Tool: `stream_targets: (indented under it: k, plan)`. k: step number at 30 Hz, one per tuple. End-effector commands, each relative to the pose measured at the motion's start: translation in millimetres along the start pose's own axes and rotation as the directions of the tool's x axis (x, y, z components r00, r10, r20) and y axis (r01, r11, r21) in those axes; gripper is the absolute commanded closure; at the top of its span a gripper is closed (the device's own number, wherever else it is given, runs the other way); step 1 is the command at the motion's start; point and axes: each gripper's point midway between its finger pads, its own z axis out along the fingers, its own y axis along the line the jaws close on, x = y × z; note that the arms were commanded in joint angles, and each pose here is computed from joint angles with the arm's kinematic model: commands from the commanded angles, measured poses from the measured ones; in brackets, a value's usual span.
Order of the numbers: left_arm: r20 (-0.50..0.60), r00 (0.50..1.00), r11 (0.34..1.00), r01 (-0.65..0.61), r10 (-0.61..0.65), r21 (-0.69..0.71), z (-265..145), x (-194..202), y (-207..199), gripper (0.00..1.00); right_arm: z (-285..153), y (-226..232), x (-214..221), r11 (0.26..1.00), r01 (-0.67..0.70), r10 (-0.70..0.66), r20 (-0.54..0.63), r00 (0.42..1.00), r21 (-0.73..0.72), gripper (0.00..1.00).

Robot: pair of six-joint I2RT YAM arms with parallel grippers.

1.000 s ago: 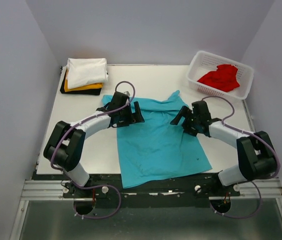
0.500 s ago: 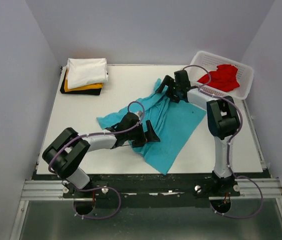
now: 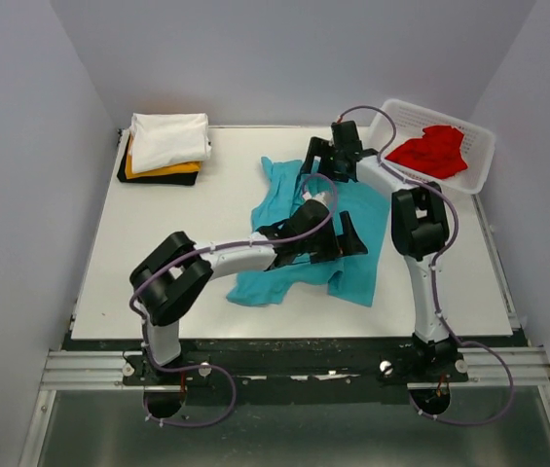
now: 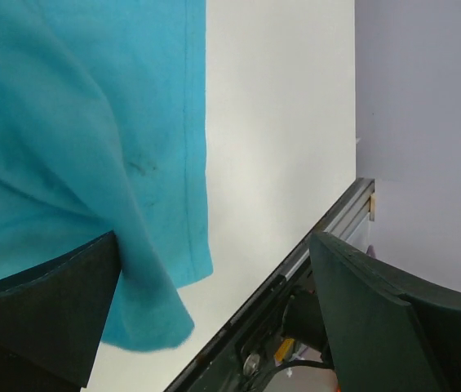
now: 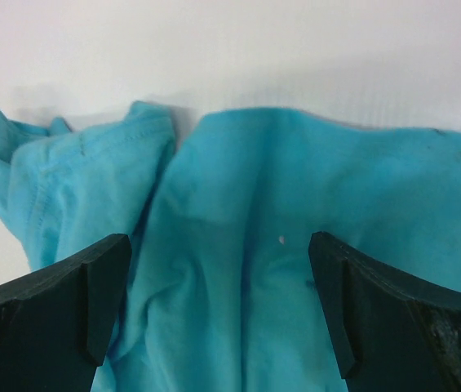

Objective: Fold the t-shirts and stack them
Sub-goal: Flatten out the tshirt

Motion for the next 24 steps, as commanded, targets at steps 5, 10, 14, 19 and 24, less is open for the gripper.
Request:
stream_targets:
  k: [5,10,14,19,24]
  plan:
    - [0.197,0.958,0.924,-0.126,0.208,-0.361,-116,-14,70,0.01,-92,-29,-24,0.968,0.061,-0.081,0.076,0.994,0.243,0.00]
    - [0.215,0.946,0.790,-0.066,0.244,-0.610,-192,-8,126,0.02,-144,-52,-5,0.934,-0.029,-0.018,0.129,0.992,0.356,0.00]
    - [0.234,0.961,0.689,0.069,0.148,-0.722,-242,13,178,0.01,-176,-62,39,0.937,-0.073,0.040,0.104,0.994,0.340,0.00]
    - [0.313,0.949,0.748,0.233,-0.036,-0.621,-253,31,209,0.01,-207,-65,78,0.948,-0.130,0.103,0.106,0.989,0.289,0.00]
    - [0.316,0.944,0.847,0.245,-0.097,-0.472,-235,36,210,0.17,-223,-67,104,0.956,-0.138,0.121,0.083,0.989,0.257,0.00]
